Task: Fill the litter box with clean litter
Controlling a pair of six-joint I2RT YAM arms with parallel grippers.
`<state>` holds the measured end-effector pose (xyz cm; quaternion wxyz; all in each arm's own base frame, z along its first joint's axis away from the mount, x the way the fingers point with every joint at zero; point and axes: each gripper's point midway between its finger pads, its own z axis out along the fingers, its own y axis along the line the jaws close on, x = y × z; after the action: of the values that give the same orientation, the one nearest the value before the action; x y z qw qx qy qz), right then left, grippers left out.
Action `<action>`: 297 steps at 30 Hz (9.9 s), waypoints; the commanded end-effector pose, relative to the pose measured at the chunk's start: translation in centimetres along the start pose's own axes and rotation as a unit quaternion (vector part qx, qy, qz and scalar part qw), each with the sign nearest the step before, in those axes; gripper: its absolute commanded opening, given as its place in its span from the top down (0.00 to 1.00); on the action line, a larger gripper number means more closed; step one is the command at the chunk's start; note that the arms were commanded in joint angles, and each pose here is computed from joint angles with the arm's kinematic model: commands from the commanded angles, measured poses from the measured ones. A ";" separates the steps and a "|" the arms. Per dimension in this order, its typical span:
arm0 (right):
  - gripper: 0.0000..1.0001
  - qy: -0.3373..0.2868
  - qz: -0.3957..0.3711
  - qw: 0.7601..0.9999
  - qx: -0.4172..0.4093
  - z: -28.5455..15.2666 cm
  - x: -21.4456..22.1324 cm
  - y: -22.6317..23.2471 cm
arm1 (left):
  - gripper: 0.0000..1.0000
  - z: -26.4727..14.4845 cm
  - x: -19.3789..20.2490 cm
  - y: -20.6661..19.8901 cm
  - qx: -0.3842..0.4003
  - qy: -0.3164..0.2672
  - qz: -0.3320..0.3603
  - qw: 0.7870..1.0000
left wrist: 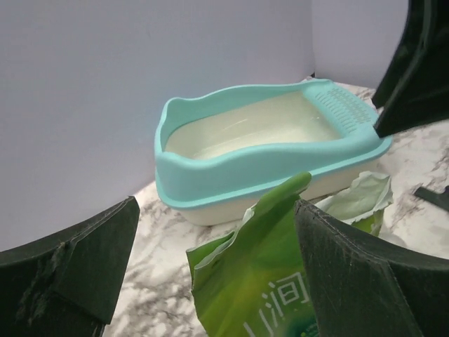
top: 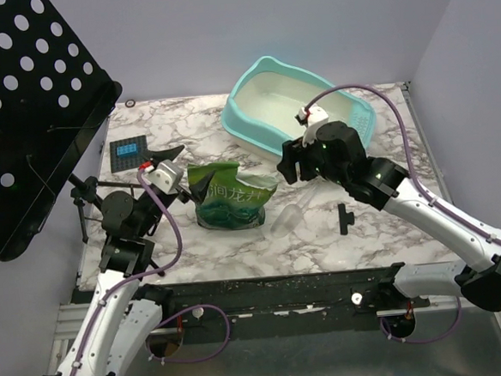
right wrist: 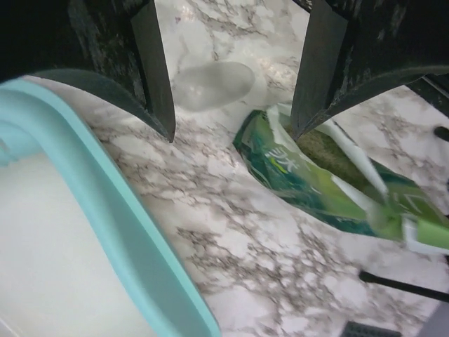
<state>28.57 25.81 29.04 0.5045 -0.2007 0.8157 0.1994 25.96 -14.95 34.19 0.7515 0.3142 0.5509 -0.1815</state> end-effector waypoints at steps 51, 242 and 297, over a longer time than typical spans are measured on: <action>0.58 0.211 0.272 0.851 0.396 7.7 24.7 -11.9 | 0.01 0.9 5.1 -2.5 -0.099 0.205 -0.151 0.962; 0.27 -0.061 -0.068 0.944 -0.316 -15.3 -0.2 7.2 | 1.00 -6.5 -5.8 -13.7 0.265 0.169 -0.216 0.924; 1.00 -0.071 -0.025 0.910 -0.408 -15.5 -3.0 10.7 | 0.45 -4.6 -7.1 -11.9 0.235 0.138 -0.174 0.946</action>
<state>11.83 27.67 38.87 0.4044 -0.4112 0.6136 0.5393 12.24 -21.64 34.44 0.4876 0.3951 0.6580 -0.4162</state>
